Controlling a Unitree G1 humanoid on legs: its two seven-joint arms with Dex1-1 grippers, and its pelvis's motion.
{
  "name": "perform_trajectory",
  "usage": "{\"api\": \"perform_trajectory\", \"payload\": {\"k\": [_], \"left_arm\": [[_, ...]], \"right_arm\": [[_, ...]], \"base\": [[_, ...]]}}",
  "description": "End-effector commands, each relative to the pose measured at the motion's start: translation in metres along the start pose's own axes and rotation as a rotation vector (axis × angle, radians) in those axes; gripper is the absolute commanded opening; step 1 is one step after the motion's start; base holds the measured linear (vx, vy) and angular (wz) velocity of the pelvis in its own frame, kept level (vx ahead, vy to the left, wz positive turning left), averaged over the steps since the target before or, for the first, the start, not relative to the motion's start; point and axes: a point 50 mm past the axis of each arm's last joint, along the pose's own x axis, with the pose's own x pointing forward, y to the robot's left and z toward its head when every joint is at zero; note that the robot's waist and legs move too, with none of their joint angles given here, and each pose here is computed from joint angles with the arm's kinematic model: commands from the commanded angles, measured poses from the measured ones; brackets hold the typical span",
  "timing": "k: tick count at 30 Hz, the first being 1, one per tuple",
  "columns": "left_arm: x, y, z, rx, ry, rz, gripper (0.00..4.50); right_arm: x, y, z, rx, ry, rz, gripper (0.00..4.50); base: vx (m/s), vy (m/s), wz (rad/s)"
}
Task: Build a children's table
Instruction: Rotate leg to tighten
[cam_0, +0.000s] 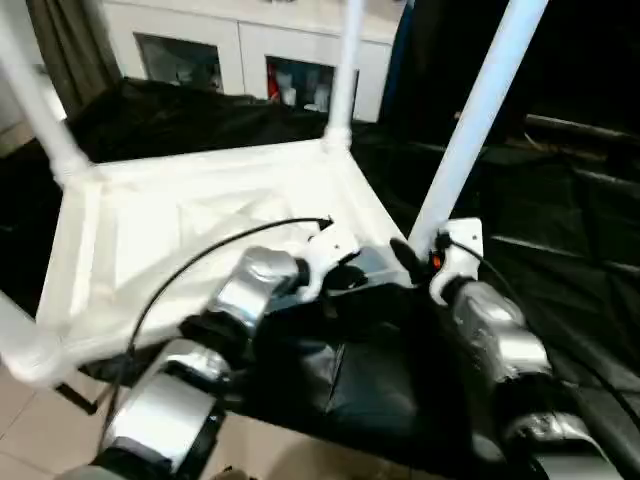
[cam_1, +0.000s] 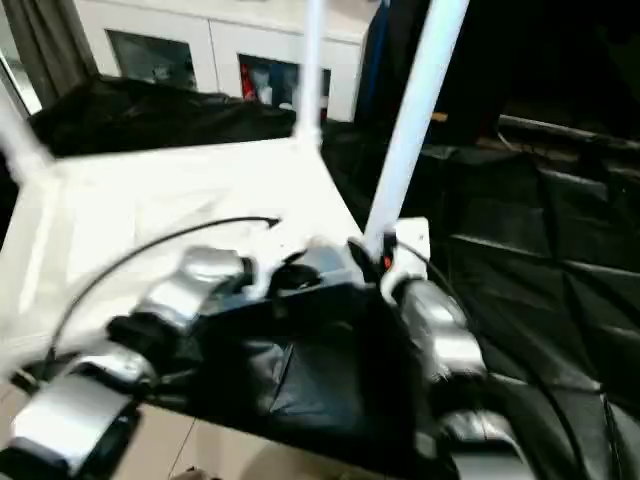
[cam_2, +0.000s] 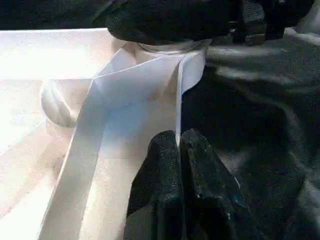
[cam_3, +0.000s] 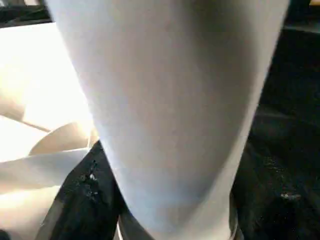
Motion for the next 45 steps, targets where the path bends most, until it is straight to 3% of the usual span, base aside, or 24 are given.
{"api": "perform_trajectory", "payload": {"k": [1,3,5,12,13,19,26,28,38,41,45], "left_arm": [[0.010,-0.007,0.010,0.020,-0.024,-0.019,0.00],[0.007,-0.005,0.008,0.036,-0.018,-0.043,0.00],[0.001,-0.002,0.004,0.042,-0.006,-0.065,0.00],[-0.019,0.004,-0.010,0.055,0.044,-0.174,0.00],[-0.029,0.004,-0.014,0.068,0.038,-0.250,0.00],[-0.050,0.004,-0.021,0.077,0.053,-0.388,0.00],[-0.064,0.005,-0.025,0.057,0.061,-0.463,0.00],[-0.066,0.005,-0.025,0.051,0.061,-0.476,0.00],[-0.060,0.007,-0.022,0.062,0.036,-0.382,0.00],[-0.049,0.017,-0.018,0.059,0.039,-0.213,0.00],[-0.041,0.022,-0.013,0.050,0.035,-0.097,0.00]], "right_arm": [[0.003,0.036,-0.020,-0.113,0.096,0.162,3.19],[0.004,0.036,-0.017,-0.159,0.081,0.191,3.25],[0.002,0.032,-0.014,-0.165,0.060,0.243,3.66],[-0.016,0.011,-0.003,-0.154,0.019,0.471,3.66],[-0.027,0.001,0.001,-0.159,0.019,0.567,3.66],[-0.047,-0.018,0.003,-0.184,0.064,0.711,3.66],[-0.057,-0.019,0.001,-0.168,0.098,0.817,3.66],[-0.059,-0.018,0.000,-0.161,0.108,0.845,3.39],[-0.059,-0.008,-0.006,-0.118,0.113,0.867,2.66],[-0.051,-0.006,-0.014,-0.126,0.094,0.703,2.62],[-0.042,-0.006,-0.023,-0.103,0.122,0.552,2.61]], "base": [[0.000,0.000,0.00],[0.000,0.000,0.00],[0.000,0.000,0.00],[0.000,0.000,0.00],[0.000,0.000,0.00],[0.000,0.000,0.00],[0.000,0.000,0.00],[0.000,0.000,0.00],[0.000,0.000,0.00],[0.000,0.000,0.00],[0.000,0.000,0.00]]}}
